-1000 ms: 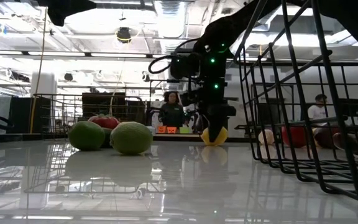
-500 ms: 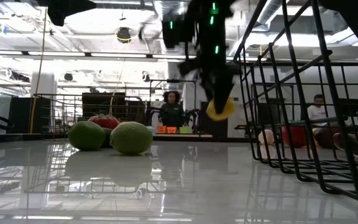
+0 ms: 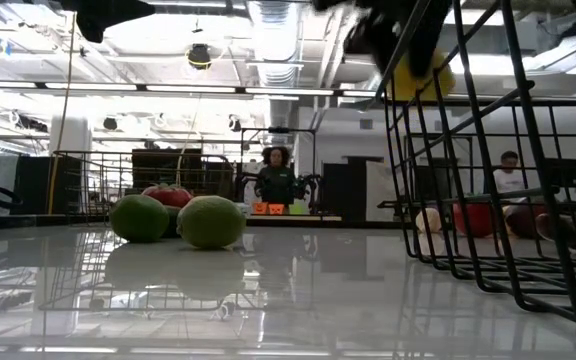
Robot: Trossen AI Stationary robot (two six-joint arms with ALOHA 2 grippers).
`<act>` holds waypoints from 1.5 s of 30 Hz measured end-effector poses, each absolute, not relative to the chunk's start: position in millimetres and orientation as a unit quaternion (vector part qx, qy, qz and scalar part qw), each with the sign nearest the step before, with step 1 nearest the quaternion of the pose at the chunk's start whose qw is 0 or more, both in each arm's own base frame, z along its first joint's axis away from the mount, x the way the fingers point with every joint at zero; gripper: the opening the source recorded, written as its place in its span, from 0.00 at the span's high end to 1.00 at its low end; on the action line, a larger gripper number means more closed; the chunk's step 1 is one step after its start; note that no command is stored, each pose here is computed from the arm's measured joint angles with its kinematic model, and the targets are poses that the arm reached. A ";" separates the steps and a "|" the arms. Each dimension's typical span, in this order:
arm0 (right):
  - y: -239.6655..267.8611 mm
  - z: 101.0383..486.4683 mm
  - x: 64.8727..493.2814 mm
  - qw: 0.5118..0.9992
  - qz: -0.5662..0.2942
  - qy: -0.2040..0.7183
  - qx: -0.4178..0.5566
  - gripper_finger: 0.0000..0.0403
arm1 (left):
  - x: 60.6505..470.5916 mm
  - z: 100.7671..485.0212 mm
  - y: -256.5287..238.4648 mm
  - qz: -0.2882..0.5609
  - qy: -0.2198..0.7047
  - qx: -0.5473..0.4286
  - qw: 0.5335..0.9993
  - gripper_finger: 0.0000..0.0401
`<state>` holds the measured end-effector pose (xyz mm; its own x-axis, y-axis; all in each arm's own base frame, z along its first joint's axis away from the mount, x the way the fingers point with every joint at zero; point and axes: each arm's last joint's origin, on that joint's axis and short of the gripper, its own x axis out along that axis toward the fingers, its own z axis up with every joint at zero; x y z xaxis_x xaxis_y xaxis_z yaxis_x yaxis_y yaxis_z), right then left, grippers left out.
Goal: Sort produce into baskets
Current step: Put the top left lemon into the bottom wire basket, then put the right tomato into the bottom wire basket
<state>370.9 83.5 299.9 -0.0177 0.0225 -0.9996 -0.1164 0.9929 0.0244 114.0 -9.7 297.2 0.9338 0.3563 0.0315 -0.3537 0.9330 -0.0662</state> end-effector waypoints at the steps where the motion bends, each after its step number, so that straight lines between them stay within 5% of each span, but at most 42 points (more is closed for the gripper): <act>1: 88.3 304.3 367.6 0.705 0.048 0.707 -0.028 0.43 | 114.0 297.2 -9.7 0.181 -0.022 -0.030 0.983 0.44; 10: 136.2 315.3 348.4 0.722 0.040 0.690 -0.008 0.40 | 114.0 296.8 -9.7 0.181 -0.021 -0.037 0.983 0.44; 20: 142.3 308.6 351.7 0.721 0.026 0.692 0.003 0.20 | 114.0 296.9 -9.7 0.180 -0.022 -0.039 0.983 0.44; 36: 47.3 347.2 304.5 0.758 -0.191 0.619 -0.075 0.23 | 116.2 294.7 -12.1 0.147 -0.015 -0.070 0.986 0.44; 45: 10.9 297.4 220.4 0.760 -0.242 0.602 0.040 0.23 | 119.1 292.2 -13.1 0.141 -0.006 -0.091 0.986 0.44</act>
<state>220.4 10.9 297.4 0.1578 -0.3200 -0.9342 0.4152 0.8798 -0.2313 119.1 -13.1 292.2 0.9603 0.2787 -0.0134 -0.2764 0.9438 -0.1811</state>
